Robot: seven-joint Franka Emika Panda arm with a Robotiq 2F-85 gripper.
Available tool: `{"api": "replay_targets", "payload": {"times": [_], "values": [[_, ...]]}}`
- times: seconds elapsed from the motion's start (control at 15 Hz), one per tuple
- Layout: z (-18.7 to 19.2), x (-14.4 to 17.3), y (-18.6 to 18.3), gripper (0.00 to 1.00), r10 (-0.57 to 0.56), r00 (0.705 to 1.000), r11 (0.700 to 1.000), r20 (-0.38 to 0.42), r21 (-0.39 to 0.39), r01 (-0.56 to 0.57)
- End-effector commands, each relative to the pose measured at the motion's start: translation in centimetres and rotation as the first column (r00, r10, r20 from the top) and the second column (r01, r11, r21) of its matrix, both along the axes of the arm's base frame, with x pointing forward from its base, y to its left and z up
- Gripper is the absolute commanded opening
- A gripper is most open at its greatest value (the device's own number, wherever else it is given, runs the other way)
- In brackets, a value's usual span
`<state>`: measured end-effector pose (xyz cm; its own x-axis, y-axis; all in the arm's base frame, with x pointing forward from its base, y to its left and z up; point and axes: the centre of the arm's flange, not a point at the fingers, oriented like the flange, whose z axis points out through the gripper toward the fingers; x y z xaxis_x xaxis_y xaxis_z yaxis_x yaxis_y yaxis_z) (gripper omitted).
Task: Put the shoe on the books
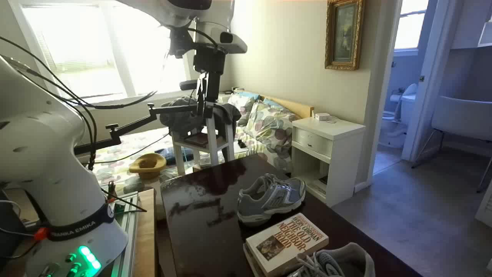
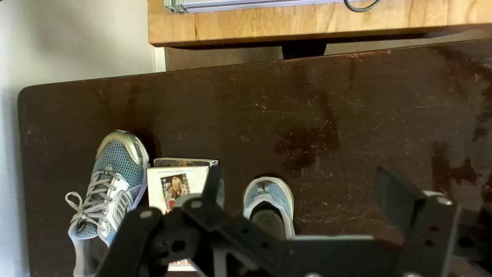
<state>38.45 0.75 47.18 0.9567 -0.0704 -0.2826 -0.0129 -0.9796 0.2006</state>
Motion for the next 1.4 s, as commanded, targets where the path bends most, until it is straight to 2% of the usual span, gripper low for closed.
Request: {"api": "replay_targets", "payload": {"times": [0.0,0.2,0.27,0.4,0.47,0.6,0.8,0.93,1.33], "values": [[0.0,0.0,0.0,1.0,0.0,1.0,1.0,0.0,0.0,0.0],[0.0,0.0,0.0,1.0,0.0,1.0,1.0,0.0,0.0,0.0],[-0.3,0.3,-0.4,1.0,-0.005,1.0,1.0,0.023,0.012,0.004],[-1.1,1.0,-1.4,1.0,-0.007,0.995,1.0,0.103,-0.016,0.009],[-2.4,1.7,-2.4,1.0,0.025,0.984,0.999,0.176,-0.047,-0.016],[-4.1,2.5,-3.5,1.0,0.067,0.965,0.994,0.252,-0.097,-0.043],[-6.4,2.8,-4.8,1.0,0.091,0.943,0.995,0.321,-0.072,-0.071],[-7.6,2.6,-5.3,1.0,0.066,0.939,0.998,0.337,-0.018,-0.064],[-11.2,0.9,-8.3,1.0,-0.075,0.948,0.997,0.31,-0.008,0.081]]}}
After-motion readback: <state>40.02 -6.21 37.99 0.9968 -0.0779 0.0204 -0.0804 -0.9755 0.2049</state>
